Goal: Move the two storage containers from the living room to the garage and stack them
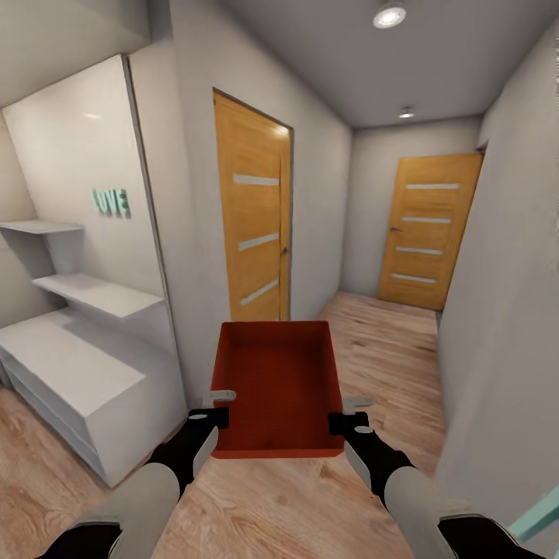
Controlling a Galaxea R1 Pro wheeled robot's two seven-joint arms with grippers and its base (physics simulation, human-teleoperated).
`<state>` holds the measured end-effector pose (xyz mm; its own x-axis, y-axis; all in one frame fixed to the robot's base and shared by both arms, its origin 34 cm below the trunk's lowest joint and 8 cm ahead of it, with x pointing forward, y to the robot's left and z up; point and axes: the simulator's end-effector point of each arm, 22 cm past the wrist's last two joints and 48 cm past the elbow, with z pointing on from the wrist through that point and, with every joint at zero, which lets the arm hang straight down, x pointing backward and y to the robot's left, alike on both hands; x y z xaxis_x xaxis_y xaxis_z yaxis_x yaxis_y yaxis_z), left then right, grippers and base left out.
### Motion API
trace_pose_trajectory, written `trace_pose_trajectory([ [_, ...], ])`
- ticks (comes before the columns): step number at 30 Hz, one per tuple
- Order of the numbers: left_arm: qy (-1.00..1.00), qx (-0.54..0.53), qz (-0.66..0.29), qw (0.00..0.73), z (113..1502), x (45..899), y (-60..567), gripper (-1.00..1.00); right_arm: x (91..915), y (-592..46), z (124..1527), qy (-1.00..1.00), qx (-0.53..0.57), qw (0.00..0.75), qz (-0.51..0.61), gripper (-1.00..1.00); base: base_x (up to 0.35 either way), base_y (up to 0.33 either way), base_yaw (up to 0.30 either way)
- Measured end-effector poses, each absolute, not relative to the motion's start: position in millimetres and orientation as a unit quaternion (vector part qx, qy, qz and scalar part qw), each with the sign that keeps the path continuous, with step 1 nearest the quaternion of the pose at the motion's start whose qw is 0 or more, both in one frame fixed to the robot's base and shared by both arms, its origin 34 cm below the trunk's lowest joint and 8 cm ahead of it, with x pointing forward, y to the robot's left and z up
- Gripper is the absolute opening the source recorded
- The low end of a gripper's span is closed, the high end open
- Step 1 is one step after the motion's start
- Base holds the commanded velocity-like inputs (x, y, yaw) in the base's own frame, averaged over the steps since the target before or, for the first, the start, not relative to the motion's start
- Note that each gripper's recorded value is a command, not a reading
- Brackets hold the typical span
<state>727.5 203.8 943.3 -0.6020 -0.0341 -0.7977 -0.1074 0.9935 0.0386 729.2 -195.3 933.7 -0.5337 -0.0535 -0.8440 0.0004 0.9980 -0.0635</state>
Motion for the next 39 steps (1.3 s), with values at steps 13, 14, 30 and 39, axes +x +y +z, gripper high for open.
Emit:
trace_pose_trajectory([
  [13, 0.894, -0.04, 0.041, 0.444, 943.4, 727.6, 203.9, -1.0, 729.4, -195.2, 934.0, 0.875, -0.015, 0.483, -0.028, -1.0, 0.322, 0.0, -0.232],
  [14, 0.894, -0.04, 0.041, 0.444, 943.4, 727.6, 203.9, -1.0, 729.4, -195.2, 934.1, 0.875, -0.015, 0.483, -0.028, -1.0, 0.322, 0.0, -0.058],
  [30, 0.894, -0.04, 0.041, 0.445, 943.6, 727.7, 204.0, -1.0, 729.7, -195.2, 934.5, 0.875, -0.016, 0.484, -0.028, -1.0, 0.322, 0.0, -0.008],
  [39, 0.894, -0.04, 0.041, 0.445, 943.5, 727.6, 203.9, -1.0, 729.4, -195.2, 934.1, 0.875, -0.015, 0.483, -0.028, -1.0, 0.322, 0.0, -0.008],
])
